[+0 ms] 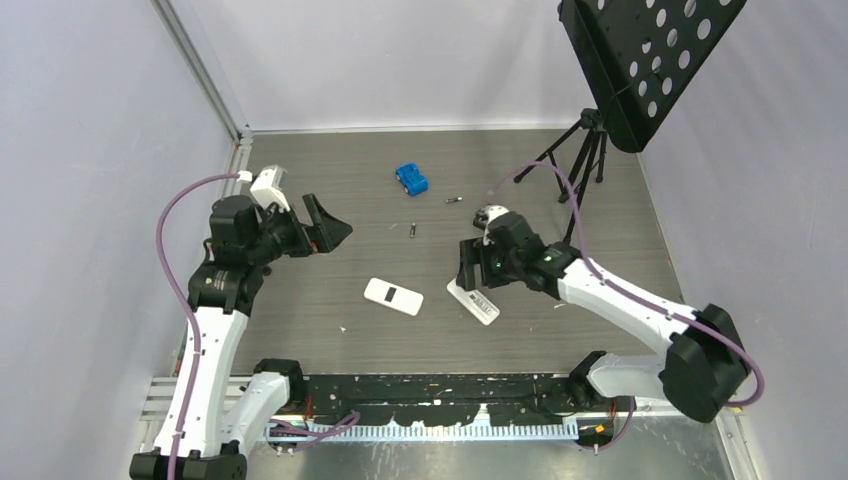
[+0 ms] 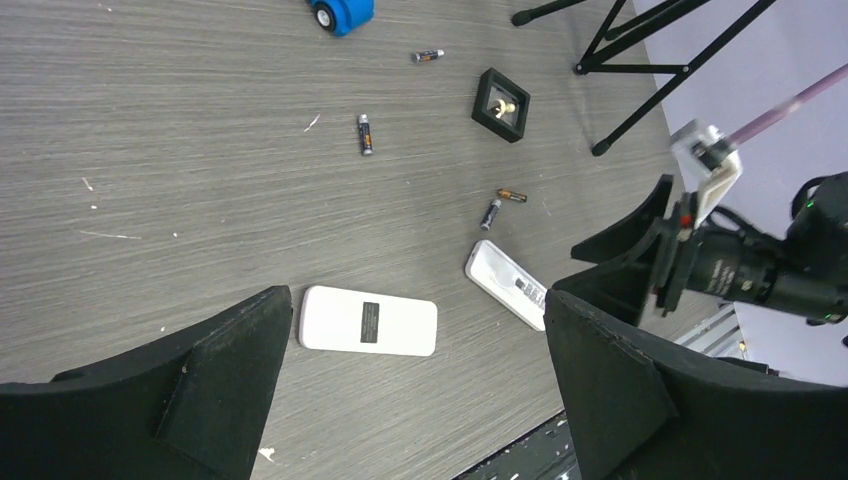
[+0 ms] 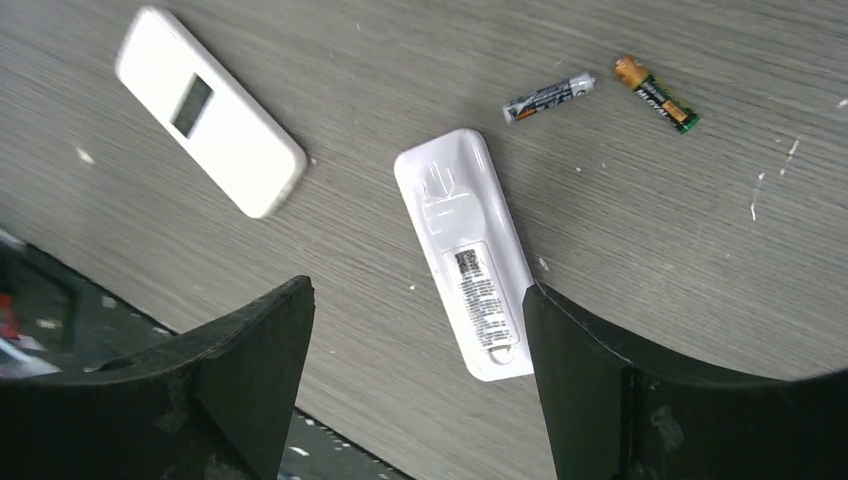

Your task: Load the batteries into the remote control

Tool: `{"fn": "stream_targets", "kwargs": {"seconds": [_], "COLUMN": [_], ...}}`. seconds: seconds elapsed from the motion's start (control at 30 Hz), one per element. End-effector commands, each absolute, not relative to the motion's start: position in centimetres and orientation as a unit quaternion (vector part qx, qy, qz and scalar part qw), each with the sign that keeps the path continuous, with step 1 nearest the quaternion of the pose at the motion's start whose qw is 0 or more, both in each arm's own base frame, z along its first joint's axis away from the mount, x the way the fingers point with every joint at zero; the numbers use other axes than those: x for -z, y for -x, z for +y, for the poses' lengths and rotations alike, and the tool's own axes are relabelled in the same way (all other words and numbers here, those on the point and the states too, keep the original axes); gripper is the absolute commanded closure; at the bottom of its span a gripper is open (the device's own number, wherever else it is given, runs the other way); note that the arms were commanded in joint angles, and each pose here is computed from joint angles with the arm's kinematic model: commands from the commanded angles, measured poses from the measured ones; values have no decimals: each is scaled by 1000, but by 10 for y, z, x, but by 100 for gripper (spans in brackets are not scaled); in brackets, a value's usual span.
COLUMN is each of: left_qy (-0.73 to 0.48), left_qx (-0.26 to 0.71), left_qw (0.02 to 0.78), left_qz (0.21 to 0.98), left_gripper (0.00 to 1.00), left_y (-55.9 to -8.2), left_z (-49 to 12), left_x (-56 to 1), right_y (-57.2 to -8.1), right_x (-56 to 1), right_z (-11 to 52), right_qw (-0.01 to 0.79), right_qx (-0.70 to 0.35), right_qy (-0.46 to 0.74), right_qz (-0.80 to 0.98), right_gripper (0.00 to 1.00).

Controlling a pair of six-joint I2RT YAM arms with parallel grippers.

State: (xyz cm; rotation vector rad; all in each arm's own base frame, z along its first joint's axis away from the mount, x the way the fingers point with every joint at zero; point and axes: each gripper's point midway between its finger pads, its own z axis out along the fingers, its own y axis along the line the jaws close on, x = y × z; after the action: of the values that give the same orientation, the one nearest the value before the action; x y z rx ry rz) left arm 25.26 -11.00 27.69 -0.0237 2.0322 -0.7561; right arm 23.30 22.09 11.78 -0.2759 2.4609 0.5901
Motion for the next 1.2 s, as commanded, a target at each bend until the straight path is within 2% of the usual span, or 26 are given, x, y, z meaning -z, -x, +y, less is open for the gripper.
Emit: {"fn": "stream_targets", "kwargs": {"seconds": [0.0, 0.17, 0.33, 0.83, 0.97, 1.17], "left_qy": [7, 14, 14, 13, 16, 30], "left_qx": [322, 336, 331, 359, 379, 438], "left_qw": [487, 468, 463, 456, 446, 407], "left_qz": [812, 818, 822, 814, 811, 801], "left_gripper": [0, 0, 0, 0, 0, 0], "left_y": [-260, -263, -262, -261, -260, -260], "left_z": [-113, -117, -116, -125, -131, -149], "left_x": [-285, -271, -269, -271, -268, -258], "right_y": [-241, -236, -243, -232, -233, -235], "right_x": [-101, -63, -46, -28, -23, -21], "right_z": [227, 231, 227, 236, 232, 233], "right_qw": [321, 282, 274, 223, 206, 206], "right_qx": [-150, -50, 13, -36, -51, -59], "right_qy": [182, 246, 256, 219, 198, 197], "right_qz": [917, 926, 927, 949, 957, 957], "right_gripper": [18, 18, 18, 19, 28, 56]}}
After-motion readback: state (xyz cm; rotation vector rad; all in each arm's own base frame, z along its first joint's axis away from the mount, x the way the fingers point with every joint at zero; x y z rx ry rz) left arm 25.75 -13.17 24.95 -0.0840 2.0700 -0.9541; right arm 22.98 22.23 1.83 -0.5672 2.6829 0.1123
